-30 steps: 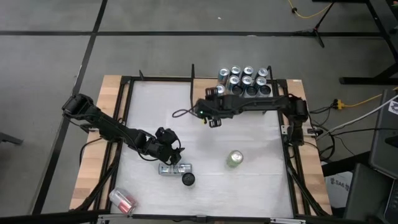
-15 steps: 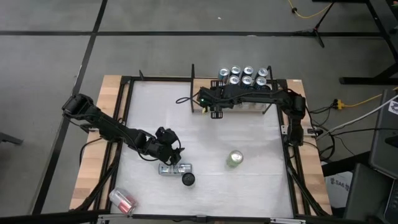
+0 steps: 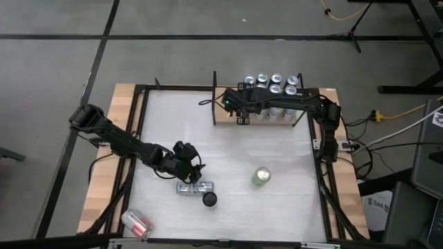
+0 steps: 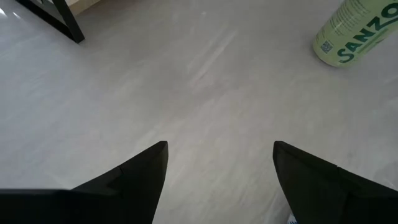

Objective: Place canned beverage on shelf
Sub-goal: Put the blue soda can on the shelf aligned with the other blue soda cans, then put the white-blue soda can on the shelf aligned with the other white-blue soda cans

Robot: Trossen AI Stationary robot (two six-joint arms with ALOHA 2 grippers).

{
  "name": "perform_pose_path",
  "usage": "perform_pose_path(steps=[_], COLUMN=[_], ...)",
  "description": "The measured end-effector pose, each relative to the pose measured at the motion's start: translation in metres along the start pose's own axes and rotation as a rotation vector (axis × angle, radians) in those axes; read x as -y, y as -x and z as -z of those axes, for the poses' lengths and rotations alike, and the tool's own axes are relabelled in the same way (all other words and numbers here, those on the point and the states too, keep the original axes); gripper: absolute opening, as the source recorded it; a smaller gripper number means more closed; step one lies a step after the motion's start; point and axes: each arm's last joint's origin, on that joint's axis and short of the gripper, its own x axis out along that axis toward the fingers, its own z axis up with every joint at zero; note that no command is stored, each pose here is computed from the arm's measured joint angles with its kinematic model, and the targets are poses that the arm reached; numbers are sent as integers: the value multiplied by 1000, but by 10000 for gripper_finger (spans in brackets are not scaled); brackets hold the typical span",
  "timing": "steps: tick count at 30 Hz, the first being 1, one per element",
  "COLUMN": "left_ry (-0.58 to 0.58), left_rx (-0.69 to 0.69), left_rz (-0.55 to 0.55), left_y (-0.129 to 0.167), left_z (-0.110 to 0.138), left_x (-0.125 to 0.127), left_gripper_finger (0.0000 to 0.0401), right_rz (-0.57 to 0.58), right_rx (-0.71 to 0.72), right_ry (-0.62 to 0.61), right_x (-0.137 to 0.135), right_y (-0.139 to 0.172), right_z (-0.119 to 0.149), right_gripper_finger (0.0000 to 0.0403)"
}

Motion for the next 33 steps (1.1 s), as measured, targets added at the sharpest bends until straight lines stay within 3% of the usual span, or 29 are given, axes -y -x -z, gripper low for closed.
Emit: perform_pose_path(steps=[17, 27, 33], left_ry=[0, -32, -95], left_rx=[0, -6, -79], left_rz=[0, 10, 171], left_y=[0, 1, 21], left_z=[0, 0, -15], left_x=[0, 0, 11], left_gripper_finger=[283, 283, 283], right_rz=[36, 84, 74], right_rx=[42, 191, 287], right_ry=[28, 110, 168], right_x=[-2, -30, -55], right_y=[6, 70, 106], right_z=[-6, -12, -14], right_gripper_finger=[225, 225, 225])
